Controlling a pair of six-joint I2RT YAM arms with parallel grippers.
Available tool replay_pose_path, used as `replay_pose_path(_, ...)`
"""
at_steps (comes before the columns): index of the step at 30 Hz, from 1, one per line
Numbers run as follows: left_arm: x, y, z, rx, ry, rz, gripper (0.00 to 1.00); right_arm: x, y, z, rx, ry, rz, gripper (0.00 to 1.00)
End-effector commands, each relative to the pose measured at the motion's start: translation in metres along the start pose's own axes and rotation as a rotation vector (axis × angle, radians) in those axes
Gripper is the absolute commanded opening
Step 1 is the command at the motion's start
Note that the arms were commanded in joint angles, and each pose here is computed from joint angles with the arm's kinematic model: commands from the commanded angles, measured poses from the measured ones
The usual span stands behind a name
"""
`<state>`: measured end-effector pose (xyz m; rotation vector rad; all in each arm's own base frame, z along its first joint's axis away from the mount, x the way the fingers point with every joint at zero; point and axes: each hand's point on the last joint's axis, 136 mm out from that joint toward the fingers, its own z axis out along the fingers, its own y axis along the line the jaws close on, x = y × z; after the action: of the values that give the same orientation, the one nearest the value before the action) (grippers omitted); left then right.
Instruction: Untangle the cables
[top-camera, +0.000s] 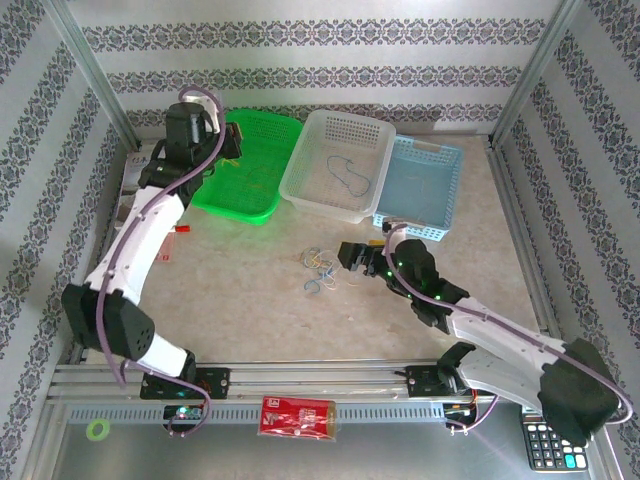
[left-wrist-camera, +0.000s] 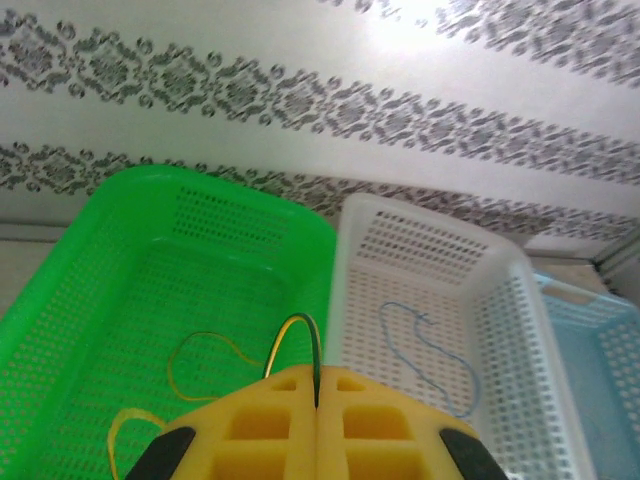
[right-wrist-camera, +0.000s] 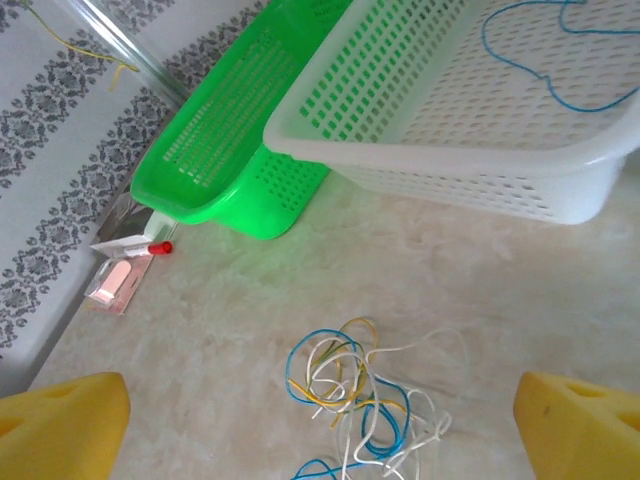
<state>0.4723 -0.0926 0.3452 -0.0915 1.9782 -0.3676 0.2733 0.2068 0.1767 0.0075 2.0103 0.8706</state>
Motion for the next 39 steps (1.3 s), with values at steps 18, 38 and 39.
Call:
replay_pose_path(18,0.019,0.033,0.095,-0.051,0.135,0.088,0.83,-0.003,-0.018,-0.049,0.017,0.041,0.039,0.82)
replay_pose_path(38,0.085,-0.036,-0.008,0.295,0.185,-0.164,1.00,-0.007,-0.020,-0.033,0.042,0.140,0.130,0.68)
replay_pose_path(39,0.090,-0.035,-0.009,0.293,0.186,-0.164,1.00,-0.006,-0.021,-0.031,0.043,0.143,0.134,0.68)
